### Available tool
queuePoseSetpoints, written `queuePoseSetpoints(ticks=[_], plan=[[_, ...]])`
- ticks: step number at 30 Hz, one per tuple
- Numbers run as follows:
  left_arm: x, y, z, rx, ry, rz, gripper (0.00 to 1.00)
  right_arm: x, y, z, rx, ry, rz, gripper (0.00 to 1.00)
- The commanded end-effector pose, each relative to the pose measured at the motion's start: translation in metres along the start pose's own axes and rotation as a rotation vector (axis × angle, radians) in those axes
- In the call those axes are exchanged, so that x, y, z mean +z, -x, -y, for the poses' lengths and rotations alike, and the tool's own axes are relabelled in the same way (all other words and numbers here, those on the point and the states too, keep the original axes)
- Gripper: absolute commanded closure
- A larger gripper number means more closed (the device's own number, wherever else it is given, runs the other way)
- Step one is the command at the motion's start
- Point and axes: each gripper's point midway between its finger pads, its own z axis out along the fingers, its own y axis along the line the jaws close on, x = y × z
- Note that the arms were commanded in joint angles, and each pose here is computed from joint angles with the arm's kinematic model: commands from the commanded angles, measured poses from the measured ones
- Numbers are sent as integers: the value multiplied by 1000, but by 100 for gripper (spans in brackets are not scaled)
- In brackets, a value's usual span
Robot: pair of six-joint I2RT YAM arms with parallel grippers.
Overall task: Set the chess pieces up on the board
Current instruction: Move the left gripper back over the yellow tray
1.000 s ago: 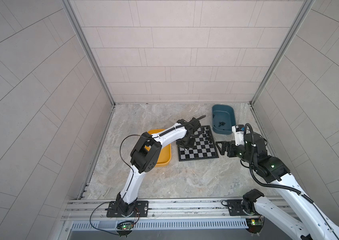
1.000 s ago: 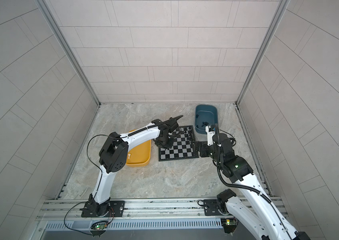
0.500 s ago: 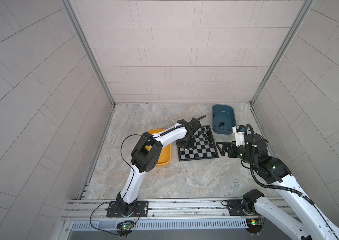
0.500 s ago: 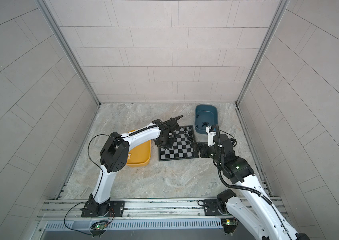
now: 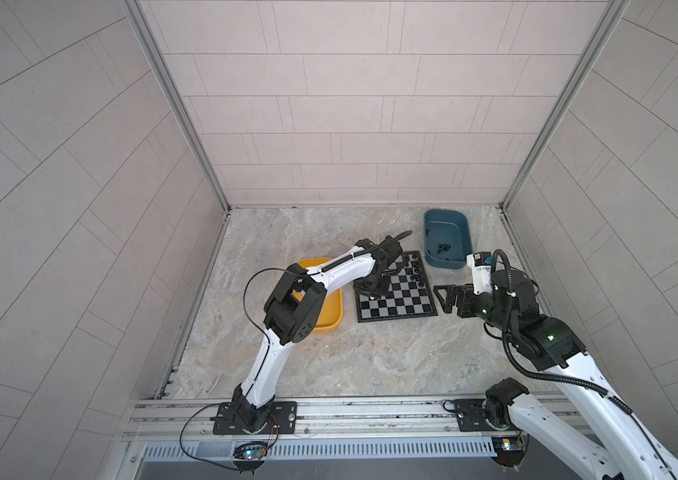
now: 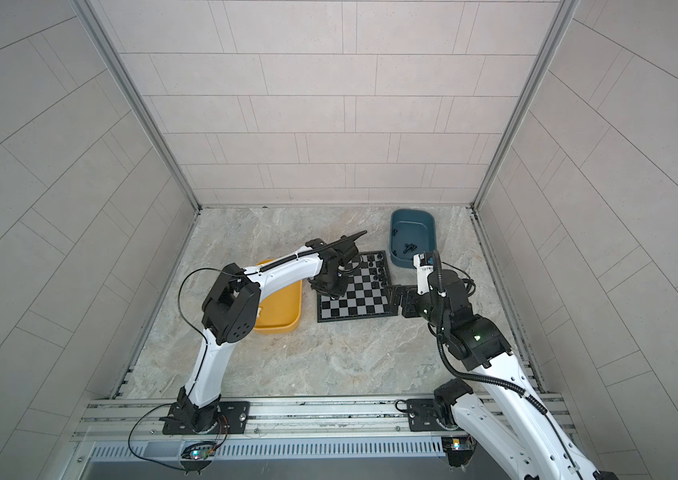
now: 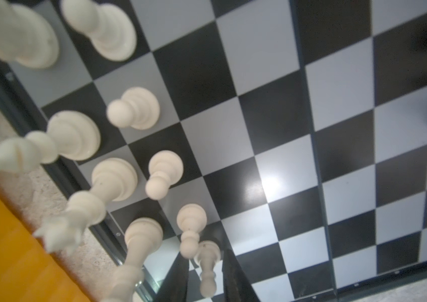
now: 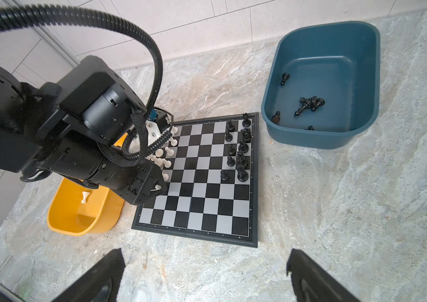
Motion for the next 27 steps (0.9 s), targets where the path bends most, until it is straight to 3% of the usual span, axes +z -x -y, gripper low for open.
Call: queuePoseSetpoints(ticks=[1, 8, 10, 14, 16, 20, 23, 27], plan=[[-17, 4, 4, 3, -23, 32, 63, -3, 1, 4, 8, -20, 5, 1], [-92, -6, -5, -27, -76, 146, 52, -5, 7, 3, 8, -22, 23, 1], [-118, -13, -22, -67, -59, 201, 50, -4, 9, 1, 9, -16, 27, 1], [-145, -29, -88, -274, -11, 280, 49, 8, 12, -9, 21, 38, 27, 2], [-140, -25, -121, -391, -34, 346, 47, 16, 13, -17, 26, 72, 18, 3], [-120, -15, -176, -585, -73, 311, 46, 25, 18, -28, 20, 110, 20, 4], [-101, -6, -203, -646, -37, 244, 39, 29, 22, -35, 17, 138, 22, 4], [-71, 11, -228, -708, 8, 210, 40, 34, 23, -40, 16, 159, 24, 5]])
